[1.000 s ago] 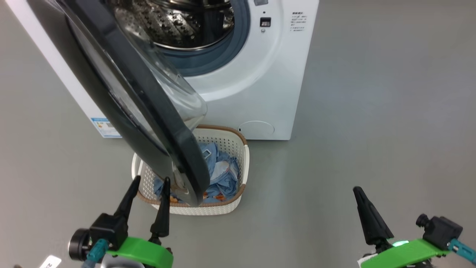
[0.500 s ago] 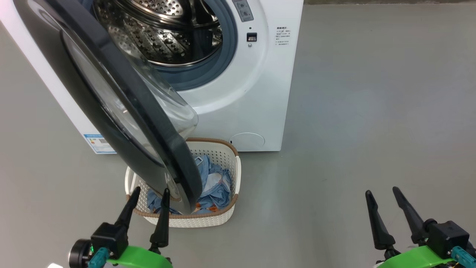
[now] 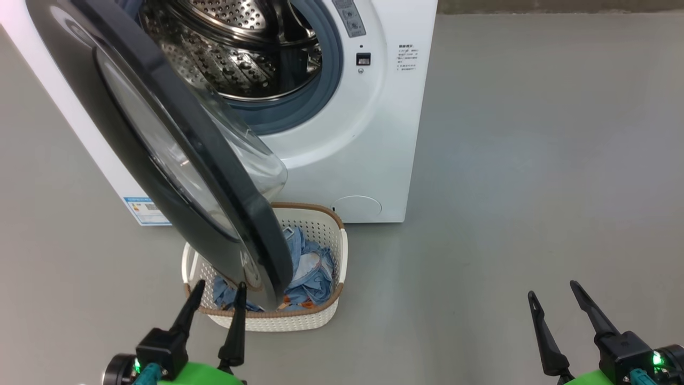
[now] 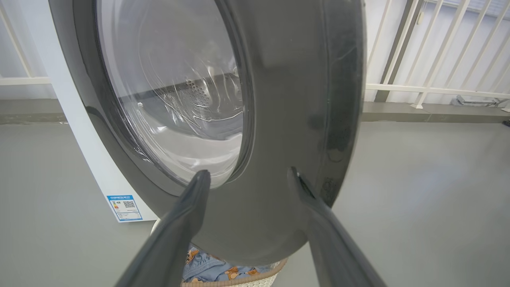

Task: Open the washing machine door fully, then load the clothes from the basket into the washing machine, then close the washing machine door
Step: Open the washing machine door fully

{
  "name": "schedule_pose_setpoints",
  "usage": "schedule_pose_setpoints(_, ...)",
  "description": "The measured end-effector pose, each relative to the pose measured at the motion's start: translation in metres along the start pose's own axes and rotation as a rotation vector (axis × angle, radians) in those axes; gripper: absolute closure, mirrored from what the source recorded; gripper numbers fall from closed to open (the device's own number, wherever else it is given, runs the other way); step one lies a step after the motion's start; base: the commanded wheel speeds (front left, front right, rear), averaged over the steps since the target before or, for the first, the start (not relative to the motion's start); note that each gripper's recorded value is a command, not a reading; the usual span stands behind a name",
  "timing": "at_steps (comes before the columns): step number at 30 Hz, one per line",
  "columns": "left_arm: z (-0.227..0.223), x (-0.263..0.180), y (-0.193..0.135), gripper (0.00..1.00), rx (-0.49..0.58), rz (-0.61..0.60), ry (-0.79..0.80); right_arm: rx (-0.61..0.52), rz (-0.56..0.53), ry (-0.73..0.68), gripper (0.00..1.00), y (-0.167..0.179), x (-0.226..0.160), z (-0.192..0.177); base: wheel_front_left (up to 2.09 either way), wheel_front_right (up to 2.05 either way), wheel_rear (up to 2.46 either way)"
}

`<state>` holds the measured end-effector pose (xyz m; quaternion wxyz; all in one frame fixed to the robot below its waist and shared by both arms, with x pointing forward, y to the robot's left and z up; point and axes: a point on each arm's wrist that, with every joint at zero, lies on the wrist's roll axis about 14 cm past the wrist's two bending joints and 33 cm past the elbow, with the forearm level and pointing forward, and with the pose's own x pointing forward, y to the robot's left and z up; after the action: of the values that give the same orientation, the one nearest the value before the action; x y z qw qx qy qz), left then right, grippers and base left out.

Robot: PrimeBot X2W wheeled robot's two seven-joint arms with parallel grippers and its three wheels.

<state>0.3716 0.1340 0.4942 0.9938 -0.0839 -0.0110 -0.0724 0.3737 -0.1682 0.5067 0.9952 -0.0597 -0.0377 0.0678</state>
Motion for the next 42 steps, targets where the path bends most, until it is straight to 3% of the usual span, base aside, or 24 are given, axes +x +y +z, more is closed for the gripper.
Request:
schedule_pose_setpoints(38,-0.010,-0.005,-0.005,0.00,-0.009,-0.005,0.030,0.155,-0.094,0.015,0.00,-0.015,-0.014,-0.009,0.00,0.00,0.00)
schedule_pose_setpoints(39,-0.010,-0.005,-0.005,0.14,-0.009,-0.004,0.030,0.156,-0.095,0.016,0.00,-0.015,-0.014,-0.009,0.00,0.00,0.00)
schedule_pose_setpoints(40,-0.010,-0.005,-0.005,0.76,-0.009,-0.004,0.030,0.157,-0.095,0.017,0.00,-0.015,-0.014,-0.009,0.00,0.00,0.00)
schedule_pose_setpoints(41,-0.010,-0.005,-0.005,1.00,-0.009,-0.004,0.031,0.157,-0.095,0.018,0.00,-0.015,-0.014,-0.009,0.00,0.00,0.00)
schedule_pose_setpoints(42,-0.011,-0.005,-0.005,1.00,-0.009,-0.004,0.032,0.158,-0.095,0.018,0.00,-0.015,-0.014,-0.010,0.00,0.00,0.00)
